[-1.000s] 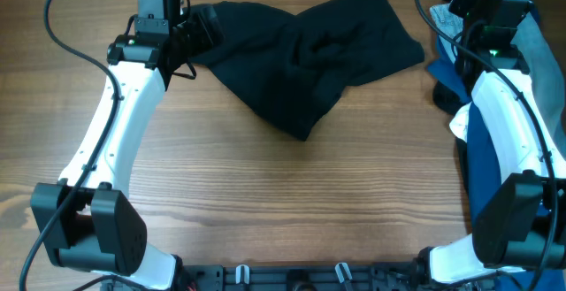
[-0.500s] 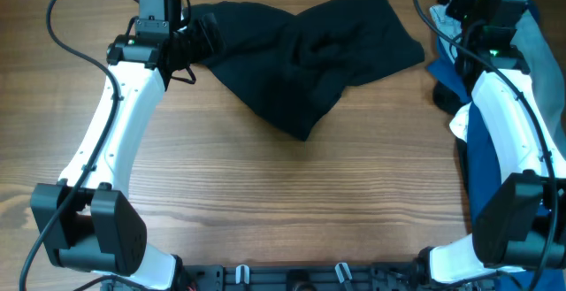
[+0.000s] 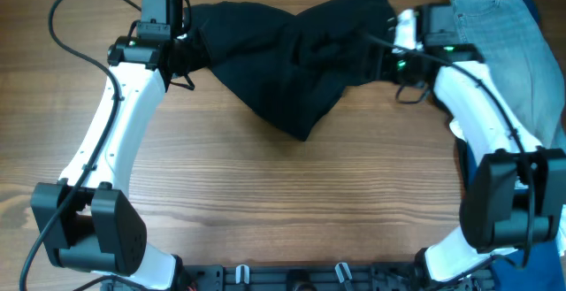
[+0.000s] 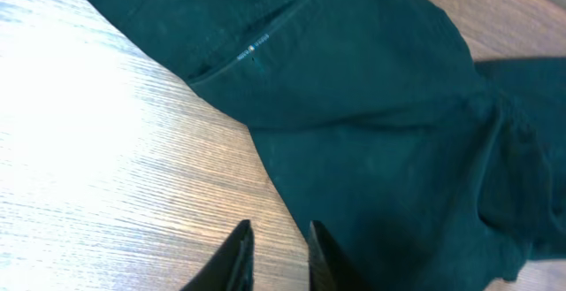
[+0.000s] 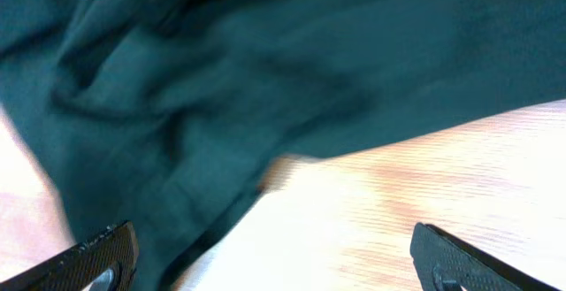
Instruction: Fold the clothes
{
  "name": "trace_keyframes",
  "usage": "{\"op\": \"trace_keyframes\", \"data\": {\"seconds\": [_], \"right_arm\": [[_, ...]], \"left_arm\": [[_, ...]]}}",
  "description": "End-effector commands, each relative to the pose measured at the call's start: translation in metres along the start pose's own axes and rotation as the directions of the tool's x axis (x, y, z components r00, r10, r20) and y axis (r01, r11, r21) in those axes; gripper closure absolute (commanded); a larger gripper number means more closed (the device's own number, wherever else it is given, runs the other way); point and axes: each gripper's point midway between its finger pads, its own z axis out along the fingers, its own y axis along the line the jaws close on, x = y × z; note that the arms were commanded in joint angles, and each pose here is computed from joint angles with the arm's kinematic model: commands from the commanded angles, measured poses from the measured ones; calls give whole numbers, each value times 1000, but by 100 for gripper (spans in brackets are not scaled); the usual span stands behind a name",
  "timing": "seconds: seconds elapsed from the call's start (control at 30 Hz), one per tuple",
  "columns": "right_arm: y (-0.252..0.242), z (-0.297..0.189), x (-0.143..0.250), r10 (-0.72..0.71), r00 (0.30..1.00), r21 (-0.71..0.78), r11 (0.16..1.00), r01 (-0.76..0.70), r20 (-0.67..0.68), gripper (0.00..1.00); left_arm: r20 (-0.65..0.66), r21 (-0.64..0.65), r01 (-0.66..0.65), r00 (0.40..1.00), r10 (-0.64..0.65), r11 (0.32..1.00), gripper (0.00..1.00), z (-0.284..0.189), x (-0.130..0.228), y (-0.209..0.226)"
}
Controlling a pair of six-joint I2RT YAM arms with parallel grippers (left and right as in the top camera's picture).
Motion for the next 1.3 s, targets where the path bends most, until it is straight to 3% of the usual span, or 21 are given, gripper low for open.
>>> {"op": "trace_keyframes", "data": {"seconds": [0.0, 0.07, 0.13, 0.2, 0.37, 0.6, 0.8, 0.9, 1.0, 1.07, 1.13, 1.2, 1.23, 1.27], "right_arm": [[41, 9, 15, -132, 990, -134, 983, 126, -42, 0], [57, 13, 23, -160, 985, -160, 976, 149, -58, 0], [76, 23, 36, -190, 977, -179, 969, 171, -95, 0], [94, 34, 54, -196, 970, -198, 966, 166, -146, 0], [142, 34, 76, -263, 949, -345, 919, 192, -171, 0], [130, 50, 91, -297, 928, -307, 925, 222, -224, 0], [89, 98, 154, -293, 829, -258, 948, 186, -477, 1], [84, 106, 167, -310, 802, -264, 944, 197, -511, 3], [93, 105, 166, -321, 805, -308, 934, 182, -498, 20], [115, 99, 167, -347, 808, -423, 896, 136, -476, 28], [135, 92, 165, -361, 819, -527, 846, 86, -446, 30], [150, 88, 158, -362, 835, -589, 806, 58, -414, 26], [152, 89, 157, -358, 840, -593, 803, 54, -408, 36], [153, 89, 155, -357, 844, -595, 802, 57, -401, 63]], "left_arm": [[40, -32, -5, 999, 7, 999, 93, -6, -5, 6], [48, -70, -4, 999, 8, 998, 96, -3, -7, 13], [47, -111, -3, 999, 8, 994, 91, 3, -6, 20], [33, -120, 3, 999, 1, 993, 96, 9, -4, 23], [0, -160, 54, 998, -55, 986, 94, 16, -1, 44], [-17, -170, 96, 995, -100, 981, 93, 15, 0, 58], [-33, -181, 116, 992, -124, 977, 93, 15, 5, 60], [-37, -183, 115, 992, -124, 976, 91, 15, 6, 61], [-45, -179, 115, 991, -125, 977, 89, 15, 8, 60], [-52, -180, 114, 991, -125, 977, 89, 15, 9, 60], [-61, -184, 113, 990, -126, 976, 87, 14, 11, 61], [-66, -187, 112, 990, -126, 976, 86, 14, 13, 62], [-67, -188, 112, 990, -126, 976, 85, 14, 13, 62], [-67, -188, 111, 990, -126, 976, 85, 14, 13, 62]]}}
